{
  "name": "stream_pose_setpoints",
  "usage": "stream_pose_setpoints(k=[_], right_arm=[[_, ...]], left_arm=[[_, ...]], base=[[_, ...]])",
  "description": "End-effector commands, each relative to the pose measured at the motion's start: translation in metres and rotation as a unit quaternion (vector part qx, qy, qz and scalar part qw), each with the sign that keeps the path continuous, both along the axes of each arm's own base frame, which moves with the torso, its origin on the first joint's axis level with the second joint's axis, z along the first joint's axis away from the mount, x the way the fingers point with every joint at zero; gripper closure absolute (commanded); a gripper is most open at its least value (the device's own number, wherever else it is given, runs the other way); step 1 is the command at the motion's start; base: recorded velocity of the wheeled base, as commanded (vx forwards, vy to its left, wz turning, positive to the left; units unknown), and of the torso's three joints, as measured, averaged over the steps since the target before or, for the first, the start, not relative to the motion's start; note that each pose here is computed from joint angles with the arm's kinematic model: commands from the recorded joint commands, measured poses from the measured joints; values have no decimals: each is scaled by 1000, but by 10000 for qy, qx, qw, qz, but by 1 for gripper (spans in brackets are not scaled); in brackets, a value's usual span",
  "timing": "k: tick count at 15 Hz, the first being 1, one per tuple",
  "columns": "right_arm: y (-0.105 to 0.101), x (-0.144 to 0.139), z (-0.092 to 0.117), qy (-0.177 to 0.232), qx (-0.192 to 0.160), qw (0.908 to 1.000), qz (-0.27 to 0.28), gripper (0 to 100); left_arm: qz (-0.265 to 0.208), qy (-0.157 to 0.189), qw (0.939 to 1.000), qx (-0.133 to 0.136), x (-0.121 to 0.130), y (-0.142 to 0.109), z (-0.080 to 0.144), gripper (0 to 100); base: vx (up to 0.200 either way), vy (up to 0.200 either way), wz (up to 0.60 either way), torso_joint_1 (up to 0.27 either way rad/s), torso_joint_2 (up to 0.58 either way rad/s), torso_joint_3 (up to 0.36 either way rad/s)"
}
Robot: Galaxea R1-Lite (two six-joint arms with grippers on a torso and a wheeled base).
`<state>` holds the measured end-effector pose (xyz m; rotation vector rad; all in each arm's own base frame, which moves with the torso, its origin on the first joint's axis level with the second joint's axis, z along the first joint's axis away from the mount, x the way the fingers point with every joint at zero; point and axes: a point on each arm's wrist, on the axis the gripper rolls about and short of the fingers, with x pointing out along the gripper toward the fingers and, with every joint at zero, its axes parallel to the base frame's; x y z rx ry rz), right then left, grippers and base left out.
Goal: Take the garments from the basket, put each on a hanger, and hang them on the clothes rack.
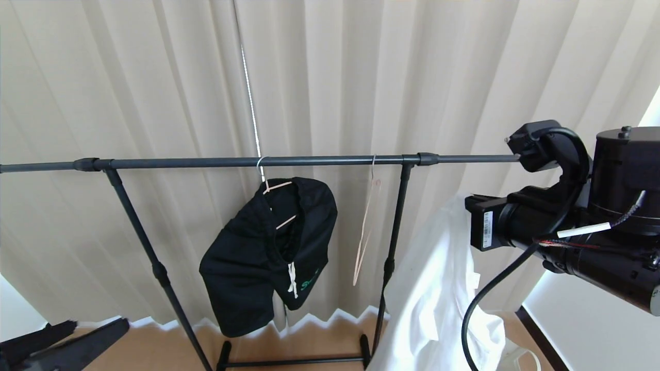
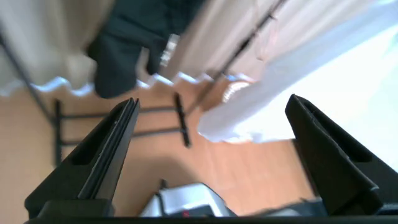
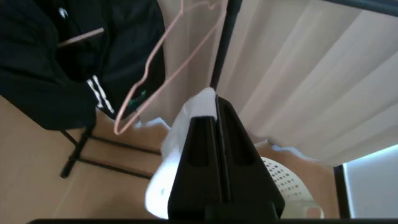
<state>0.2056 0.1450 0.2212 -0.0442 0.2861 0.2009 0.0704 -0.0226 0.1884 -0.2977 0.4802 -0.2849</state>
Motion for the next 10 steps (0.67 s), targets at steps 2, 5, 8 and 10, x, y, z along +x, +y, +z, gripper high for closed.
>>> stream_pose_setpoints(k=[2,5,8,10], right_arm=[[18,1,6,-140,99,9997,-200,100],[33,13,0,-97,188,9983,-544,100],[44,17,-4,-55,377,9977,-566,100],[50,19,-4,-95,472,9969,-621,100]], left_arm=[[-847,944,9919,61,65,-75,7,0],[-1253,1064,9862,204,89,-116,-13,0],[-1434,1076,9835,241,104,-142,-24,0],[-1512,1031,9829,218,114,-156,-22,0]], base=[[0,0,0,0,0,0],[0,0,0,0,0,0],[0,0,0,0,0,0],[0,0,0,0,0,0]])
